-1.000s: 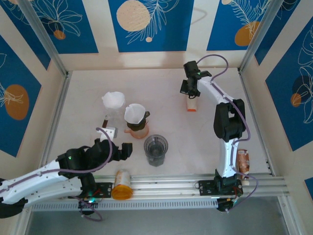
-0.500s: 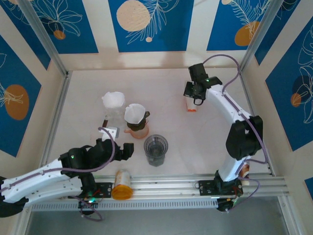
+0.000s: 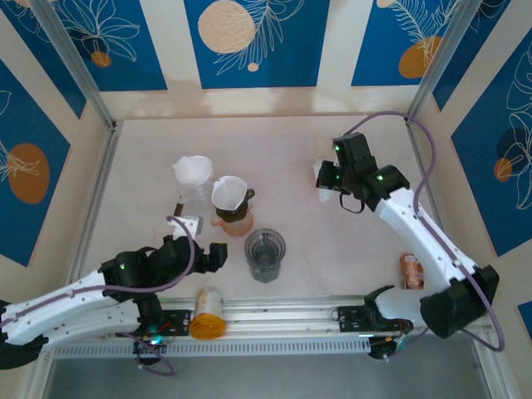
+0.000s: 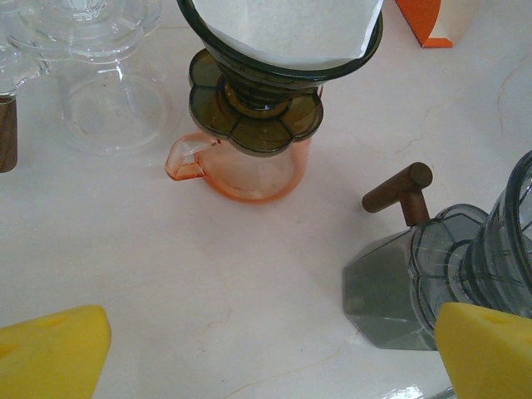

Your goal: Place the coffee filter in the dripper

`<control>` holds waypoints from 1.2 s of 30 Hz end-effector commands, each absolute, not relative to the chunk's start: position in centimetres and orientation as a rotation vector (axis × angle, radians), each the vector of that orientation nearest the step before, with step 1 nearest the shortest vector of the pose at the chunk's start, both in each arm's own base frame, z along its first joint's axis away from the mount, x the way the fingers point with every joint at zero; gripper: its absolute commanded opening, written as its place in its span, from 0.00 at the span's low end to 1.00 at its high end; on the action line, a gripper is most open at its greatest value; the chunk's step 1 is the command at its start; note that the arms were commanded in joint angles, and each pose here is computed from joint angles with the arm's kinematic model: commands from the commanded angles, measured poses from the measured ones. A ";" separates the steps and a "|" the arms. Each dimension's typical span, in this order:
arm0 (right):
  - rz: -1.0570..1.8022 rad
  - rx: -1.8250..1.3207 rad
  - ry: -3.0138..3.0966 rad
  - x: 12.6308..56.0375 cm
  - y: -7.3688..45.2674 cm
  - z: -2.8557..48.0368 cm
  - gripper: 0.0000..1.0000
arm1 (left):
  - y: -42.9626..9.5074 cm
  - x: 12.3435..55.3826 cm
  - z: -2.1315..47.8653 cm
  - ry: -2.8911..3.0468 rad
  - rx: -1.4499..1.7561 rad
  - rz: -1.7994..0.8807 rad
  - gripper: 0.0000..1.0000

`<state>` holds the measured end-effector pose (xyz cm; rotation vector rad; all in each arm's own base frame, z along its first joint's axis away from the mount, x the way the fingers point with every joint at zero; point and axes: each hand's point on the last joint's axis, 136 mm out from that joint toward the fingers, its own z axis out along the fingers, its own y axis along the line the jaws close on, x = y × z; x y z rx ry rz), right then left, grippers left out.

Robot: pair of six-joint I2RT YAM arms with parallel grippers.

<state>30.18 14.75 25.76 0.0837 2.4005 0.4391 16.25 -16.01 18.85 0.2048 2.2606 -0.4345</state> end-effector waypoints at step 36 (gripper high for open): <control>0.470 -1.002 2.812 11.6 24.4 28.2 0.00 | -15.8 16.4 18.9 2.241 0.181 -0.447 1.00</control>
